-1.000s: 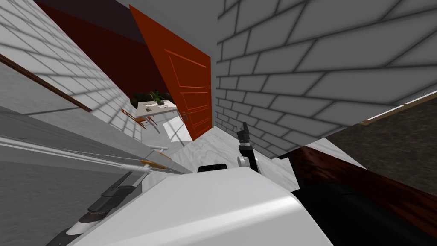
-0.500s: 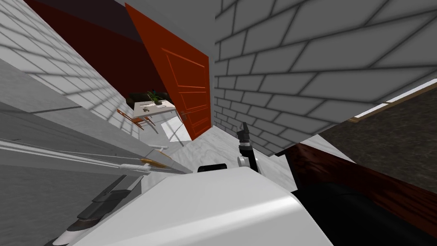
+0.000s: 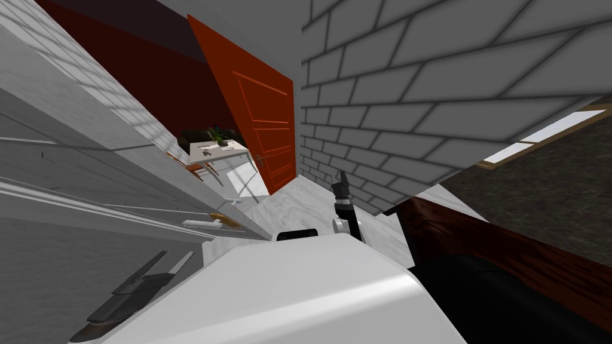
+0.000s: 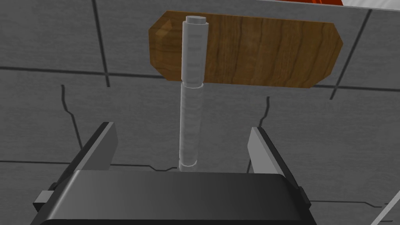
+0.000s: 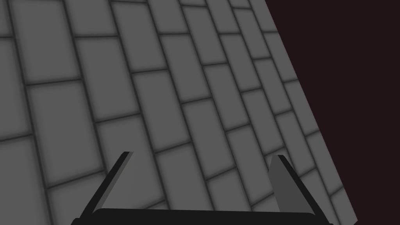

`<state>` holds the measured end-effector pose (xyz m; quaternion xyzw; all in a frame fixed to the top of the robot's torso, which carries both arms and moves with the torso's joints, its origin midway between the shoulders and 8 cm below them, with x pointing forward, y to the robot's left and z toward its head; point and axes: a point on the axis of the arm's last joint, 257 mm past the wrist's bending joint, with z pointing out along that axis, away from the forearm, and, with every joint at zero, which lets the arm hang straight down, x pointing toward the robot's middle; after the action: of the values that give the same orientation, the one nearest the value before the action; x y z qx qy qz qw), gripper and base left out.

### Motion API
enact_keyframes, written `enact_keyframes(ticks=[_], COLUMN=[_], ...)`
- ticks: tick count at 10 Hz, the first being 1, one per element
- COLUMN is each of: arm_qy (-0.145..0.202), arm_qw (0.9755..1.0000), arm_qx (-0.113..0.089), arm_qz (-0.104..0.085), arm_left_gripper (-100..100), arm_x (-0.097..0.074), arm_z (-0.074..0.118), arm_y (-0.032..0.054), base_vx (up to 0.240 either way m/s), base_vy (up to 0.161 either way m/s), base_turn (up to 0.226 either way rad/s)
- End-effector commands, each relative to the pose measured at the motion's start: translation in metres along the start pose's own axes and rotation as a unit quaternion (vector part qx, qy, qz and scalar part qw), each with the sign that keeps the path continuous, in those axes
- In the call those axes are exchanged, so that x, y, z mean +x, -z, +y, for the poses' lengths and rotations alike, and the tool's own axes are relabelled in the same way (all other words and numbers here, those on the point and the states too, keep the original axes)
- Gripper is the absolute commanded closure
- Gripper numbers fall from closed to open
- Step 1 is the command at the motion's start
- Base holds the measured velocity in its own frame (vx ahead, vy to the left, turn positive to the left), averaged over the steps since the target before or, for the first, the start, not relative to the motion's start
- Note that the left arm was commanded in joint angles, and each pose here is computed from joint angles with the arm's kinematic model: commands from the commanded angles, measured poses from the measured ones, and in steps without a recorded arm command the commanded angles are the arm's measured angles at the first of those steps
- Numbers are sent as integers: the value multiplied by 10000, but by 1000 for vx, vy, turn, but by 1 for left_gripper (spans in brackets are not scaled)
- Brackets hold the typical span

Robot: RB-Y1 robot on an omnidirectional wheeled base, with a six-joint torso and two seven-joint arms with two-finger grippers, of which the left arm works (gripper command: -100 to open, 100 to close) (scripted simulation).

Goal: Pull the door open

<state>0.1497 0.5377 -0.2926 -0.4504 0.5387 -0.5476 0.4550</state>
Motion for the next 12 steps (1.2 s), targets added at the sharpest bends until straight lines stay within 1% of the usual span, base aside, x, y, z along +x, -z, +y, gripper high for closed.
enact_keyframes(ticks=[1, 2, 3, 4, 5, 6, 7, 8, 9, 10, 11, 12], arm_qy=[0, -6, -6, -16, -13, 10, 12, 11, 10, 31, 31, 39], arm_qw=[10000, 10000, 10000, 9999, 10000, 10000, 10000, 10000, 10000, 9999, 9999, 9997], arm_qx=[-4, -35, -35, -69, -58, -23, 20, 7, -23, -39, -39, -89], arm_qz=[-15, -47, -47, -76, -67, -78, -38, -50, -78, -148, -148, -240], arm_left_gripper=[-100, -100, -100, -100, -100, -100, -100, -100, -100, -100, -100, -100], arm_x=[-14, -29, -29, -46, -41, -41, -26, -31, -41, -77, -77, -134], arm_z=[2, 3, 3, -2, 2, 17, 1, 6, 17, 58, 58, 94], arm_y=[17, 58, 58, 105, 84, 24, -6, 3, 24, -48, -48, -90], base_vx=[-65, -53, -40, -75, -41, 74, 118, 79, 31, 121, 132, 132], base_vy=[49, 43, 33, 54, 29, -97, -106, -46, -8, -58, -91, -73], base_turn=[7, 15, 10, 32, 4, -112, -33, 14, 2, -119, -60, -63])
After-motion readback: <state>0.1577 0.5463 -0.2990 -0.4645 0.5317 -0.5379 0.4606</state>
